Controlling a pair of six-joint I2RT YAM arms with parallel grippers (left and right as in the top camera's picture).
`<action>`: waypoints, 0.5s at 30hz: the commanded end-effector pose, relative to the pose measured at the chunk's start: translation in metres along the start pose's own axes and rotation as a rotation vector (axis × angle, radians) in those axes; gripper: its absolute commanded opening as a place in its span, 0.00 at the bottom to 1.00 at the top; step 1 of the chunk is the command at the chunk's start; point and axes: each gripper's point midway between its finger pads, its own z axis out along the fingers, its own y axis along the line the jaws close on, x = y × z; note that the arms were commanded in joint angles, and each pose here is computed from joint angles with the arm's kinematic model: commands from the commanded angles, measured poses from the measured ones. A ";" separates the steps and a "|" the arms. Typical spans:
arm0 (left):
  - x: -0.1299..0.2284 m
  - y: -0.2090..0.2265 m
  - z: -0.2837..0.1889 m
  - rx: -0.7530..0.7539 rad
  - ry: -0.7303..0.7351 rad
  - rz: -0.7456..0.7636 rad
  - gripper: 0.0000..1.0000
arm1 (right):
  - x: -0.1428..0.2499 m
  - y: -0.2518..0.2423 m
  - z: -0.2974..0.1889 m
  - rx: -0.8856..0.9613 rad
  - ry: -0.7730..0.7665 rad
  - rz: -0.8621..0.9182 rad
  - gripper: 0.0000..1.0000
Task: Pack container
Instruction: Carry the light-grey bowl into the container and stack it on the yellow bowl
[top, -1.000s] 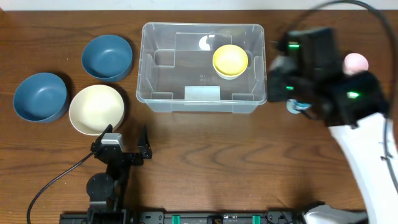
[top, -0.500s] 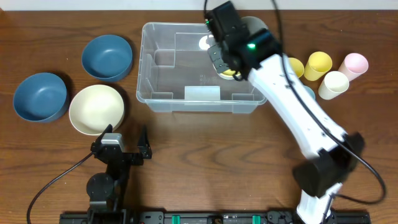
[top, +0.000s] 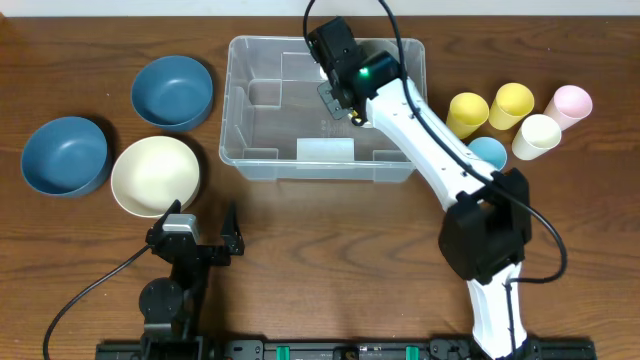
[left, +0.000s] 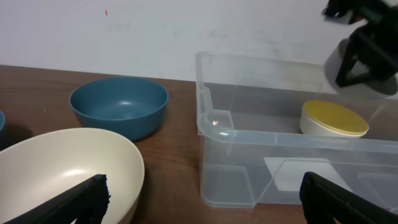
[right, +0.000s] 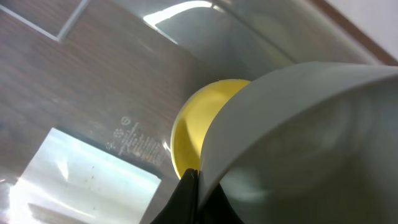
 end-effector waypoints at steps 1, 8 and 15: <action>0.016 0.002 0.001 -0.005 0.046 0.008 0.98 | 0.002 -0.003 0.019 0.002 0.020 -0.006 0.01; 0.016 0.002 0.001 -0.005 0.046 0.008 0.98 | 0.022 0.000 0.054 -0.009 0.095 0.001 0.01; 0.016 0.002 0.001 -0.005 0.046 0.008 0.98 | 0.026 -0.003 0.065 -0.015 0.106 0.011 0.12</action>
